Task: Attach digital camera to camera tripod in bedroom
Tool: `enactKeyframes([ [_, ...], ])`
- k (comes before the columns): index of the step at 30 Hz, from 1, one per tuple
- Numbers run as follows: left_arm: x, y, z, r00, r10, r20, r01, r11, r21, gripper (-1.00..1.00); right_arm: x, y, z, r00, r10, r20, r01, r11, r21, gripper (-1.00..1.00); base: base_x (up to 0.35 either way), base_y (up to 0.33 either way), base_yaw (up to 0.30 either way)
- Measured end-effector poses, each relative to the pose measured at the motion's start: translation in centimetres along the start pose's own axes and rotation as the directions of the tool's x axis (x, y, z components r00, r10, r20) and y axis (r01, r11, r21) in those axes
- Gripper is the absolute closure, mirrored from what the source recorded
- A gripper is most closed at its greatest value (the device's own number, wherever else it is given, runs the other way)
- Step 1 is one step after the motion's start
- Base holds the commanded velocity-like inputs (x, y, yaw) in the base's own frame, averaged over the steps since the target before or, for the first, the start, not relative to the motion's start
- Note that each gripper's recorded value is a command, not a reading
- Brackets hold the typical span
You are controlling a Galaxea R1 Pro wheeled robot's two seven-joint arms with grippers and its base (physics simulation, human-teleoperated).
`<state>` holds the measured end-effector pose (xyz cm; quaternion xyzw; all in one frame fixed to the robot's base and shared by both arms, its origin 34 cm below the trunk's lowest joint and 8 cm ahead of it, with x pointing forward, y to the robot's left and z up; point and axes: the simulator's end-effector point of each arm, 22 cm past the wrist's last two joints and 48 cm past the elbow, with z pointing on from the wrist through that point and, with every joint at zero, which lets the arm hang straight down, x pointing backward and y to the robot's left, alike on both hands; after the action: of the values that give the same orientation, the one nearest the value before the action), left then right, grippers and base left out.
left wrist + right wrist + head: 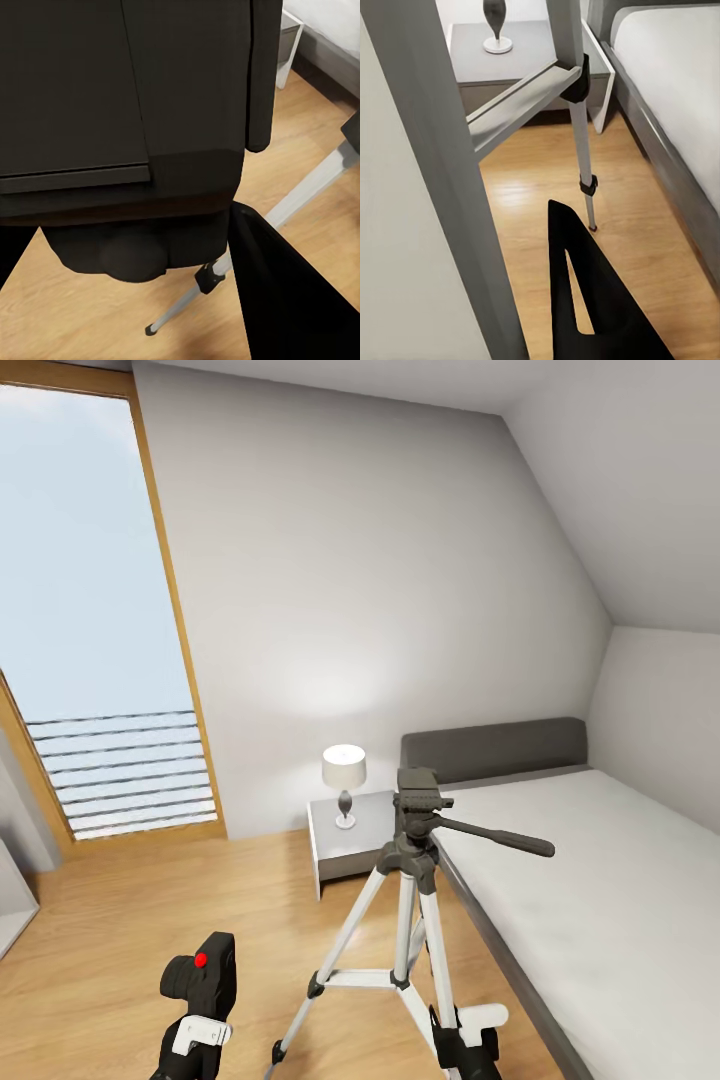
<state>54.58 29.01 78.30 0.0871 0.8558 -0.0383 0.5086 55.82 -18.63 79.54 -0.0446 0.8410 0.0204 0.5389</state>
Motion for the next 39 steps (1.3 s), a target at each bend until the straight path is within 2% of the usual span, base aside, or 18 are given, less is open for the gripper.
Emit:
enactKeyframes([
  [12, -0.2, 0.4, 0.0, 1.000, -0.011, 0.003, 0.011, 1.000, -0.014, 1.00, 0.0, 0.0, 0.0, 1.000, 0.000, 0.000, 0.000, 1.000, 0.000, 1.00, 0.000, 0.000, 0.000],
  [14, 1.2, 0.4, 0.2, 0.997, -0.031, -0.067, 0.030, 0.999, -0.012, 1.00, 0.0, 0.0, 0.0, 1.000, 0.000, 0.000, 0.000, 1.000, 0.000, 1.00, 0.000, 0.000, 0.000],
  [15, 2.3, 0.3, 0.2, 0.991, -0.048, -0.126, 0.047, 0.999, -0.009, 1.00, 0.0, 0.0, 0.0, 1.000, 0.000, 0.000, 0.000, 1.000, 0.000, 1.00, 0.000, 0.000, 0.000],
  [16, 3.3, 0.2, 0.5, 0.976, -0.076, -0.206, 0.076, 0.997, -0.004, 1.00, 0.0, 0.0, 0.0, 1.000, 0.000, 0.000, 0.000, 1.000, 0.000, 1.00, 0.000, 0.000, 0.000],
  [17, 3.0, 0.1, 1.0, 0.967, -0.092, -0.238, 0.095, 0.995, 0.005, 1.00, 0.0, 0.0, 0.0, 1.000, 0.000, 0.000, 0.000, 1.000, 0.000, 1.00, 0.000, 0.000, 0.000],
  [18, 2.5, -0.1, 1.3, 0.964, -0.097, -0.246, 0.103, 0.995, 0.012, 1.00, 0.0, 0.0, 0.0, 1.000, 0.000, 0.000, 0.000, 1.000, 0.000, 1.00, 0.000, 0.000, 0.000],
  [19, 0.6, -0.6, 2.4, 0.960, -0.111, -0.256, 0.125, 0.992, 0.037, 1.00, 0.0, 0.0, 0.0, 1.000, -0.001, 0.000, 0.001, 1.000, 0.000, 1.00, 0.000, 0.000, 0.000],
  [20, -1.3, -1.6, 3.2, 0.966, -0.107, -0.235, 0.126, 0.990, 0.068, 1.00, 0.0, 0.0, 0.0, 1.000, 0.000, 0.000, 0.000, 1.000, 0.000, 1.00, 0.000, 0.000, 0.000],
  [23, -6.7, -3.6, 4.6, 0.964, -0.112, -0.240, 0.148, 0.979, 0.137, 1.00, 0.0, 0.0, 0.0, 1.000, 0.000, 0.000, 0.000, 1.000, 0.000, 1.00, 0.000, 0.000, 0.000],
  [24, -7.8, -3.9, 4.7, 0.964, -0.115, -0.240, 0.153, 0.978, 0.143, 1.00, 0.0, 0.0, 0.0, 1.000, 0.000, 0.000, 0.000, 1.000, 0.000, 1.00, 0.000, 0.000, 0.000],
  [29, -18.6, -4.0, 5.1, 0.958, -0.199, -0.205, 0.228, 0.965, 0.128, 1.00, 0.0, 0.0, 0.0, 1.000, -0.001, 0.000, 0.001, 1.000, 0.000, 1.00, 0.000, 0.000, 0.000],
  [33, -25.9, -3.9, 4.9, 0.967, -0.194, -0.163, 0.218, 0.965, 0.147, 1.00, 0.0, 0.0, 0.0, 1.000, -0.001, 0.000, 0.001, 1.000, 0.000, 1.00, 0.000, 0.000, 0.000],
  [36, -31.8, -3.4, 5.0, 0.978, -0.181, -0.107, 0.197, 0.968, 0.157, 1.00, 0.0, 0.0, 0.0, 1.000, -0.001, 0.000, 0.001, 1.000, 0.000, 1.00, 0.000, 0.000, 0.000],
  [39, -36.3, -3.2, 4.7, 0.981, -0.168, -0.097, 0.182, 0.969, 0.166, 1.00, 0.0, 0.0, 0.0, 1.000, -0.001, -0.001, 0.001, 1.000, 0.000, 1.00, 0.000, 0.000, 0.000],
])
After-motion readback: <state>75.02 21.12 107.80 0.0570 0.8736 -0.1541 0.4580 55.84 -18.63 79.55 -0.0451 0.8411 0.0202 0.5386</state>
